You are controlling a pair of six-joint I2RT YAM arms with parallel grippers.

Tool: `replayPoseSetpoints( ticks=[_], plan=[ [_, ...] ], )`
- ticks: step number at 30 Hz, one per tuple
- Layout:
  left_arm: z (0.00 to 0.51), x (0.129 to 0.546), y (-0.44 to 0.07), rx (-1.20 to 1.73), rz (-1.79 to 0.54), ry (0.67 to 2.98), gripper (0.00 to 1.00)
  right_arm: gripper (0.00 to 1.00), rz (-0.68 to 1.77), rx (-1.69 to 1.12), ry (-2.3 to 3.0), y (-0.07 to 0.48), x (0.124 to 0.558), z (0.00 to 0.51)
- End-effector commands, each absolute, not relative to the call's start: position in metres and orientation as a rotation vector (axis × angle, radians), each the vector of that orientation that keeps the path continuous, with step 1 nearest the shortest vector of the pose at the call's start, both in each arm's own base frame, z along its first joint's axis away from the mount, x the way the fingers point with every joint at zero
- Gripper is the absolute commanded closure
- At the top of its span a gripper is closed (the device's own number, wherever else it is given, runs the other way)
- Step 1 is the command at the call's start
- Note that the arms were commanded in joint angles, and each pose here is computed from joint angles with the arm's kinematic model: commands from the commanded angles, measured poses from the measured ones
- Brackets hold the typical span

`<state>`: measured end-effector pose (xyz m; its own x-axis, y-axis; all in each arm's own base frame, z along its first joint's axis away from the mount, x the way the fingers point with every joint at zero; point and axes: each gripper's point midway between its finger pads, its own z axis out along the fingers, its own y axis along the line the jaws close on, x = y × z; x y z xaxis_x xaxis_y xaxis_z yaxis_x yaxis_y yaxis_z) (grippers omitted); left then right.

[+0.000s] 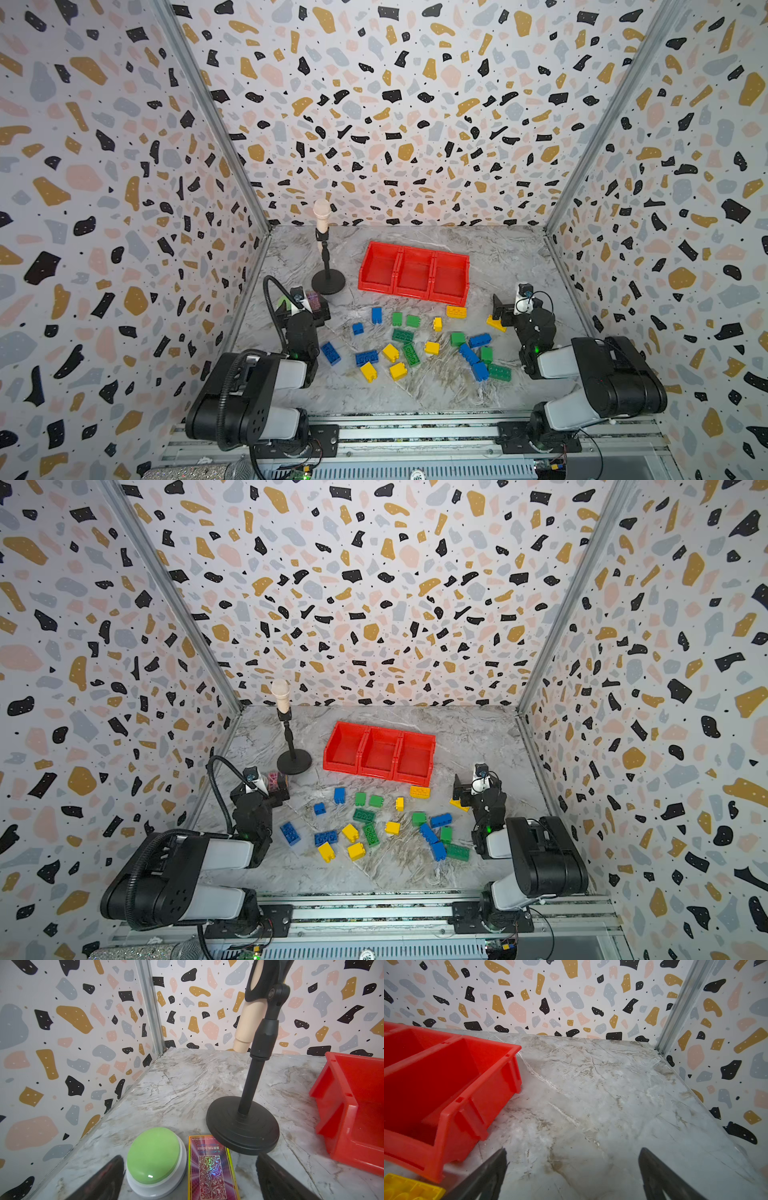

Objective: Sort the legos into containers by color

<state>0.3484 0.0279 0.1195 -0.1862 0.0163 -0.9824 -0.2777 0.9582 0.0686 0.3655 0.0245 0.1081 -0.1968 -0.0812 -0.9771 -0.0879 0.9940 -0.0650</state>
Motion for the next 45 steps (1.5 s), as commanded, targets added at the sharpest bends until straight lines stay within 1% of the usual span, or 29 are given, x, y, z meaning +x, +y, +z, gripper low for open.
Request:
replayPoseSetpoints(
  ticks=[1,27,31,32,35,37,41,45],
  plan=[
    [0.133,0.349,0.028,-0.206,0.258,1.685,0.0,0.01,0.003,-0.135,1.734,0.026,0.371,0.121],
    [0.134,0.349,0.028,-0.202,0.257,1.685,0.0,0.01,0.004,-0.137,1.732,0.026,0.37,0.121],
    [0.137,0.349,0.026,-0.199,0.251,1.672,0.0,0.01,-0.019,-0.143,1.732,0.028,0.374,0.137],
    [0.139,0.354,0.026,-0.197,0.257,1.689,0.0,0.01,-0.032,-0.131,1.746,0.027,0.377,0.143],
    [0.145,0.376,0.026,-0.193,0.295,1.796,0.0,0.01,-0.059,0.015,1.789,0.012,0.384,0.169],
    [0.154,0.386,0.024,-0.179,0.294,1.82,0.0,0.01,-0.052,0.082,1.861,0.007,0.387,0.179],
    [0.185,0.393,0.007,-0.155,0.162,1.764,0.0,0.01,-0.037,0.14,2.013,0.007,0.383,0.183],
    [0.211,0.396,-0.02,-0.108,0.02,1.75,0.0,0.01,-0.041,0.171,2.073,0.006,0.368,0.18]
  ],
)
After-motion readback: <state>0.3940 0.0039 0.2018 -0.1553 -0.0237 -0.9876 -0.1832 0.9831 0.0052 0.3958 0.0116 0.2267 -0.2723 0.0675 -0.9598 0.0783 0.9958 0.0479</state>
